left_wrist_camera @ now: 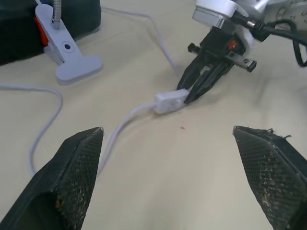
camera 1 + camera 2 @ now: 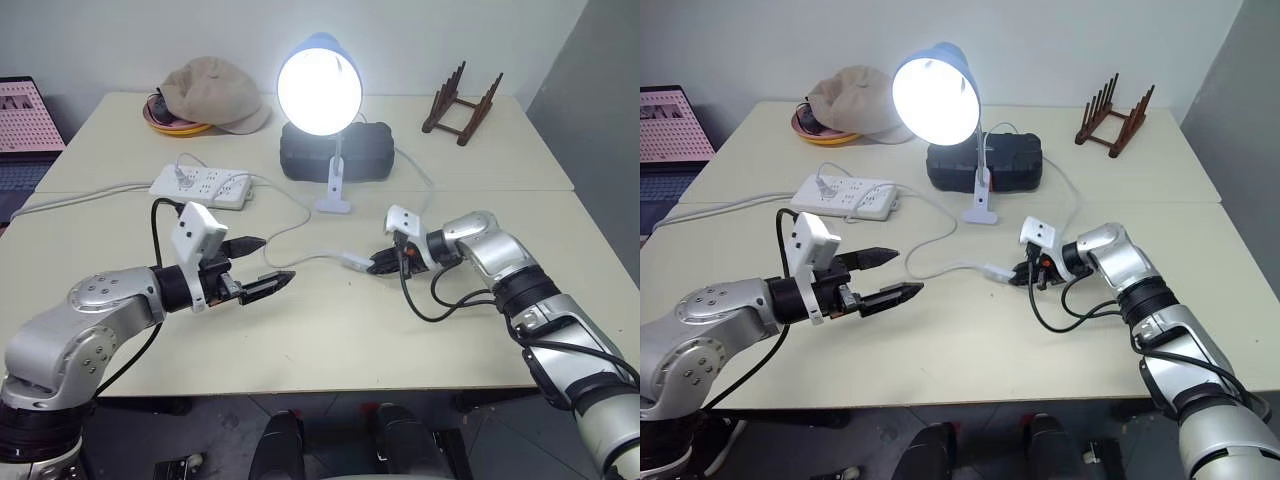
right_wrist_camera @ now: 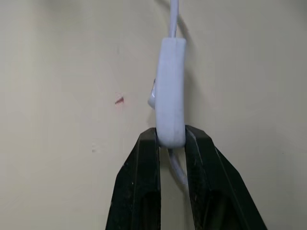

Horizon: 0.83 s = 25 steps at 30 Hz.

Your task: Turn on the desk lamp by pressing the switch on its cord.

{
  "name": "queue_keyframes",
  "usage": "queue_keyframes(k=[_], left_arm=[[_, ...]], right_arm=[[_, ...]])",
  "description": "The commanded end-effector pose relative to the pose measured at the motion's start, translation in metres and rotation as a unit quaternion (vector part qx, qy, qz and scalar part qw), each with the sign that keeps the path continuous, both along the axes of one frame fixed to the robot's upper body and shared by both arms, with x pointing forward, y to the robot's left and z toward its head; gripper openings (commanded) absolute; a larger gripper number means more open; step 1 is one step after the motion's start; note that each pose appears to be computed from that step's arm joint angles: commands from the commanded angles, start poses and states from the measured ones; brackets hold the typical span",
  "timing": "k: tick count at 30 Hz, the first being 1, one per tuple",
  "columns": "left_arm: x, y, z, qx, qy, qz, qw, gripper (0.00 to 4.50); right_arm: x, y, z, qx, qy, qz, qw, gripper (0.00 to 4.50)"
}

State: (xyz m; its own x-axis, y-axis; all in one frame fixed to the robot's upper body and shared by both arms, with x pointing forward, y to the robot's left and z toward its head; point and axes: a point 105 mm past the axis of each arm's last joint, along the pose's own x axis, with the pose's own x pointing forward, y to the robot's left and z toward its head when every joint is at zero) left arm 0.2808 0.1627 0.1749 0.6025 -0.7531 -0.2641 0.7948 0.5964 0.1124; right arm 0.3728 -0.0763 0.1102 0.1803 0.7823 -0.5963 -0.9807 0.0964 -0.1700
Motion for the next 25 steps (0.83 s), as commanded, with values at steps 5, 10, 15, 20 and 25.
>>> queue_keyframes(k=[5,10,15,20,25], left_arm=[[0.004,0.008,-0.006,0.055,-0.019,-0.026,0.998,4.50],[0.011,0.012,-0.001,0.063,-0.020,-0.037,0.997,4.50],[0.020,0.023,0.011,0.084,-0.023,-0.042,0.995,4.50],[0.026,0.036,0.019,0.107,-0.030,-0.047,0.993,4.50],[0.036,0.039,0.019,0.105,-0.027,-0.046,0.993,4.50]], right_arm=[[-0.005,-0.008,0.005,-0.008,-0.018,0.032,0.999,1.73],[-0.019,-0.025,0.025,0.006,-0.036,0.030,0.999,2.96],[-0.038,-0.050,0.060,0.038,-0.070,-0.007,0.997,4.06],[-0.064,-0.060,0.093,0.123,-0.070,-0.061,0.988,4.47],[-0.087,-0.065,0.090,0.135,-0.061,-0.093,0.985,4.47]])
